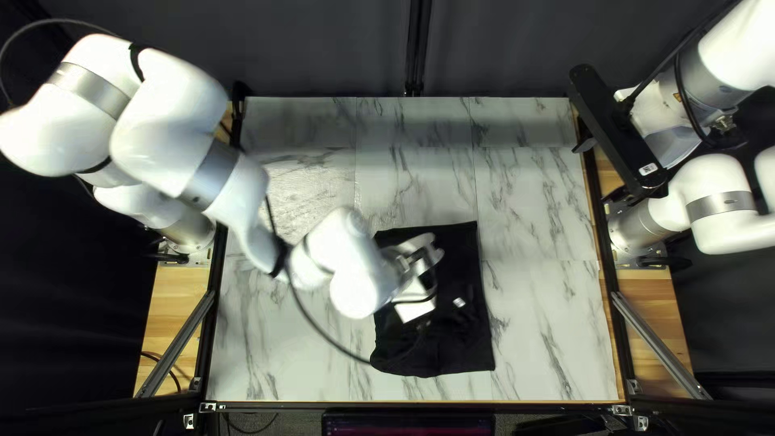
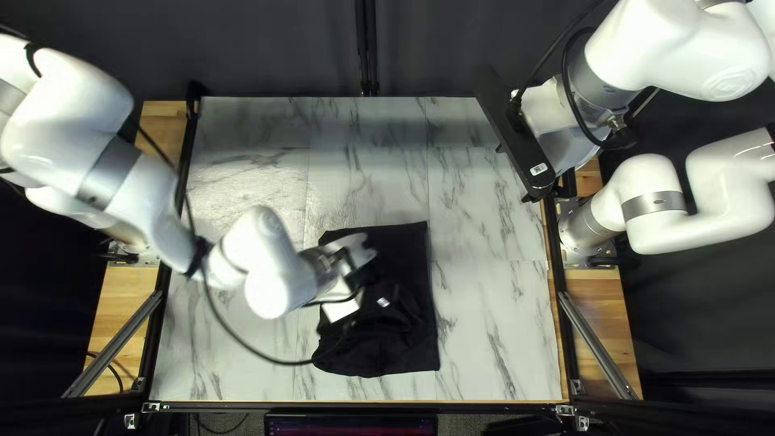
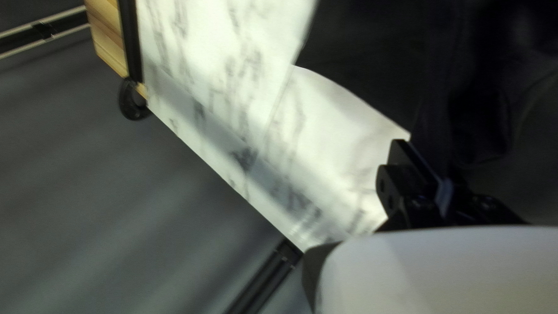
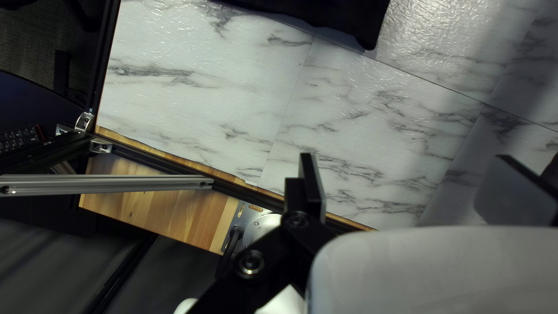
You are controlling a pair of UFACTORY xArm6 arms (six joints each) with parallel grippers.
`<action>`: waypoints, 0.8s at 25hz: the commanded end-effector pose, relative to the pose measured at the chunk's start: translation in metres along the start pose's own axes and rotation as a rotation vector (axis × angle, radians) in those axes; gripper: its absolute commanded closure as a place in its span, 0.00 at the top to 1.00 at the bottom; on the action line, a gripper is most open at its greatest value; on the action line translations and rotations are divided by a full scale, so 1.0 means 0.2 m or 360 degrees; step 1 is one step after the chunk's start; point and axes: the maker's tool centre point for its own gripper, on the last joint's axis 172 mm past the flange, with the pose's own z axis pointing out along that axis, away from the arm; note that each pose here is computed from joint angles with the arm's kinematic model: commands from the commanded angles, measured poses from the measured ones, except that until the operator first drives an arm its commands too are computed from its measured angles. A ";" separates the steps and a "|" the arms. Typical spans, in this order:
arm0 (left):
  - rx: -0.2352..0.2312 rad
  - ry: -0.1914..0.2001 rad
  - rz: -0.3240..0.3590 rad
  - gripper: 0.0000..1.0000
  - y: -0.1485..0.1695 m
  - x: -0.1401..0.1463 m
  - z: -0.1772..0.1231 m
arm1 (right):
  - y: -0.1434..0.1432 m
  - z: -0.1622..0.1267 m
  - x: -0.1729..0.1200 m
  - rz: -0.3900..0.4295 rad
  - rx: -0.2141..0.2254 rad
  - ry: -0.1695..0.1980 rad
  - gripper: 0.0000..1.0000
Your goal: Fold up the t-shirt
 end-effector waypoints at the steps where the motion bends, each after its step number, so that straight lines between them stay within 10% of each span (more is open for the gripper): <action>1: -0.0003 0.0044 0.0011 0.00 -0.10 0.01 0.15 | 0.00 0.00 0.00 0.0000 0.0000 0.0000 1.00; 8: 0.0005 0.0085 0.0006 0.00 -0.24 -0.01 0.27 | 0.00 0.00 0.00 0.0000 0.0000 0.0000 1.00; 9: 0.0000 0.0089 0.0003 0.73 -0.25 -0.01 0.30 | 0.00 0.00 0.00 0.0000 0.0000 0.0000 1.00; 10: -0.0009 0.0095 -0.0005 1.00 -0.26 -0.01 0.33 | 0.00 0.00 0.00 0.0000 0.0000 0.0000 1.00; 20: -0.0001 0.0121 -0.0036 1.00 -0.15 -0.02 0.17 | 0.00 0.00 0.00 0.0000 0.0000 0.0000 1.00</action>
